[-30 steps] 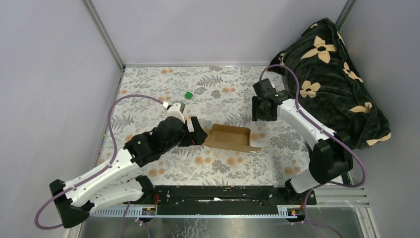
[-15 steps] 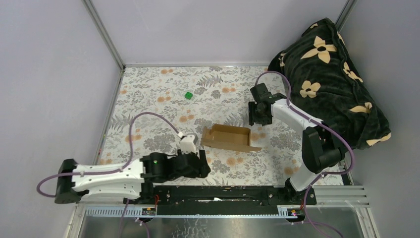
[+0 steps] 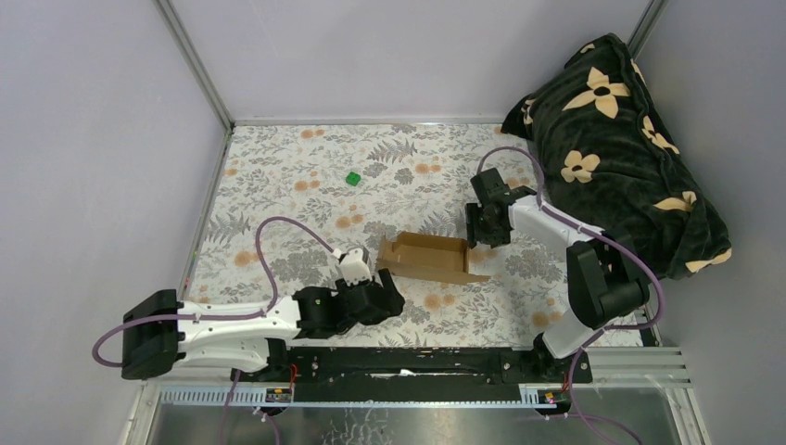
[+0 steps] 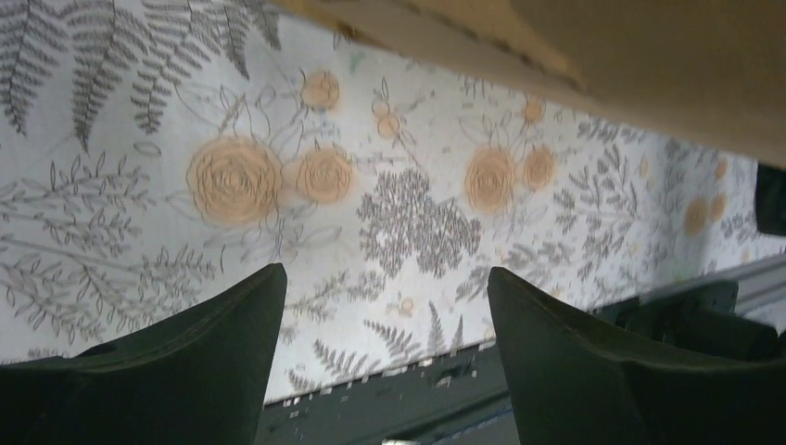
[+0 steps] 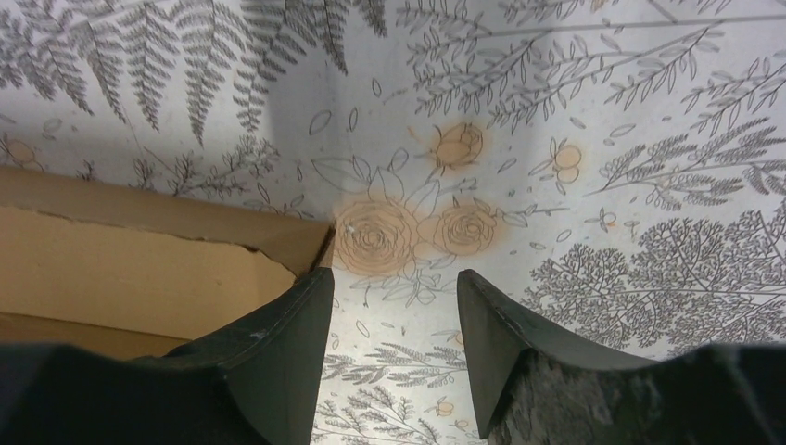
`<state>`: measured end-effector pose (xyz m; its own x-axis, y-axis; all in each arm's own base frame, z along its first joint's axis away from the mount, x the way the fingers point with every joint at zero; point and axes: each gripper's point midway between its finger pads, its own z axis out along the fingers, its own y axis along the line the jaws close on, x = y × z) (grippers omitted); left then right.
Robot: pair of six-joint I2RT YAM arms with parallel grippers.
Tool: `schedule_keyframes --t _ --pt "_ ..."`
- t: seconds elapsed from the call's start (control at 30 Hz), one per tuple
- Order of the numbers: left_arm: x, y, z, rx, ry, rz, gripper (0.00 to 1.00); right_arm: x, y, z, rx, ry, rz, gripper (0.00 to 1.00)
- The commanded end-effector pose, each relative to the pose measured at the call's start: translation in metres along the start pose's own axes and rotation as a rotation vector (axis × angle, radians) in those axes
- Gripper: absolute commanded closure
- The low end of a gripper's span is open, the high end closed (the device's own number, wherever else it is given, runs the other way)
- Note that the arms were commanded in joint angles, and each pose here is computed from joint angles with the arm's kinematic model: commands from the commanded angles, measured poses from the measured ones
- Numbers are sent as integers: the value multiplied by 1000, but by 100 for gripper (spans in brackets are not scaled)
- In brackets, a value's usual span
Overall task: Fold the paper box
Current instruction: Fold the paper box at the center of the board.
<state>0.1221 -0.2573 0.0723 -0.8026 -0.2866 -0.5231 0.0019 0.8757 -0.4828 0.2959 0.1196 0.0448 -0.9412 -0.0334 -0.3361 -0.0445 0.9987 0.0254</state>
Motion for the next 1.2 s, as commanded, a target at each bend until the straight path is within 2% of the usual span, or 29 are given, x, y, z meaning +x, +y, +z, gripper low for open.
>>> schedule_keyframes --t 0.0,0.27,0.6,1.17 --pt "-24 -16 19 26 -94 -64 13 1 3 -12 -48 -44 8 41" --pt "-34 -21 52 0 -77 -72 11 19 0 -19 -66 -37 7 41" --pt "-70 -5 66 -45 -108 -92 10 45 1 -30 -104 -30 11 42" --pt "-140 -4 116 -74 -138 -111 9 87 60 -53 -214 -22 -68 43"
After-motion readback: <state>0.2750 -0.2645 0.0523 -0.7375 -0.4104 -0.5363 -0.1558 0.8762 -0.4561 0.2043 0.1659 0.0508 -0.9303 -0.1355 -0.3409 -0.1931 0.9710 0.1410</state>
